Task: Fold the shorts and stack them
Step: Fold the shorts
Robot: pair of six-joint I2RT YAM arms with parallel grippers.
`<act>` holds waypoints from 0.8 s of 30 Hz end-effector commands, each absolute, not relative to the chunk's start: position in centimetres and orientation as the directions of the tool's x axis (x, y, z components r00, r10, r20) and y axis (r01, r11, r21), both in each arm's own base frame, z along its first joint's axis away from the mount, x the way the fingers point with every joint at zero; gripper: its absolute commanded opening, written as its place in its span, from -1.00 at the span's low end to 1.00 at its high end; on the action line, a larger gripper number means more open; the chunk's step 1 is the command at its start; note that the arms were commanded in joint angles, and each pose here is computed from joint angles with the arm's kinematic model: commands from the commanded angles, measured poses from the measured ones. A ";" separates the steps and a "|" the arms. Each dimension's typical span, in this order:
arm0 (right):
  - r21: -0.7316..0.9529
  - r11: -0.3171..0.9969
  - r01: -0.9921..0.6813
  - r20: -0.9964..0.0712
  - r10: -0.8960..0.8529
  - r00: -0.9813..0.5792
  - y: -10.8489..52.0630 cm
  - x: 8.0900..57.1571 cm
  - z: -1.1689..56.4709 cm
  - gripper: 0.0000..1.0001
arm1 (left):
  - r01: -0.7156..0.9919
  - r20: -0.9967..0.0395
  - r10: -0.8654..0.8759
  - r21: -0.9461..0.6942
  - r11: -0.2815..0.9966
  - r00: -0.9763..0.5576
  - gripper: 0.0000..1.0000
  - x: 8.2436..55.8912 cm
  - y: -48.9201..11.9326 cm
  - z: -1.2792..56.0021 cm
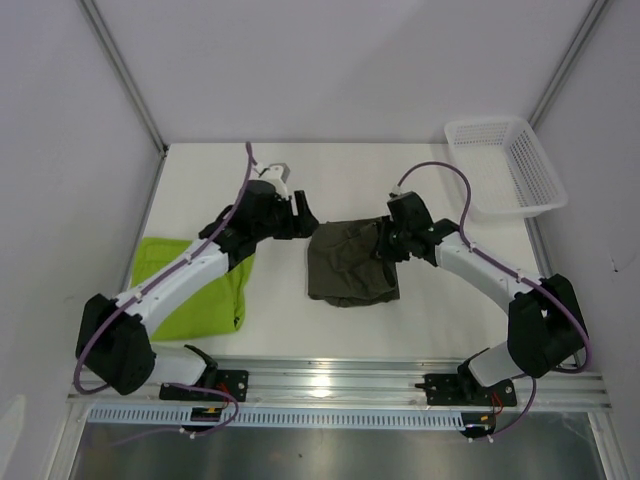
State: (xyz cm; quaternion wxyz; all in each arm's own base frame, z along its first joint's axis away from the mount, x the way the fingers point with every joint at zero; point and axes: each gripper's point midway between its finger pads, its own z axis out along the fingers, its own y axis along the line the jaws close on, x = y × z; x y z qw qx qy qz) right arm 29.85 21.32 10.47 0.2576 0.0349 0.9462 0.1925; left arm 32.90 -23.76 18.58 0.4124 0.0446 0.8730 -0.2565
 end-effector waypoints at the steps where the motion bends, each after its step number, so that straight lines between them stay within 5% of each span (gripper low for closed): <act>1: 0.471 0.864 -0.177 -0.507 0.101 -0.856 25.0 30.3 15.2 -1.00 | 0.245 -0.760 -0.252 -0.473 0.846 -0.598 0.50 32.8 -20.5 23.2; 12: 0.825 0.418 -0.381 -0.423 0.009 -0.906 34.7 26.8 24.3 -1.00 | 0.162 -0.751 -0.347 -0.511 0.844 -0.561 0.55 32.4 -15.8 24.4; 24: 0.820 0.535 -0.202 -0.264 0.040 -0.964 32.1 31.8 13.2 -1.00 | 0.164 -0.739 -0.329 -0.507 0.846 -0.588 0.54 32.8 -15.8 22.3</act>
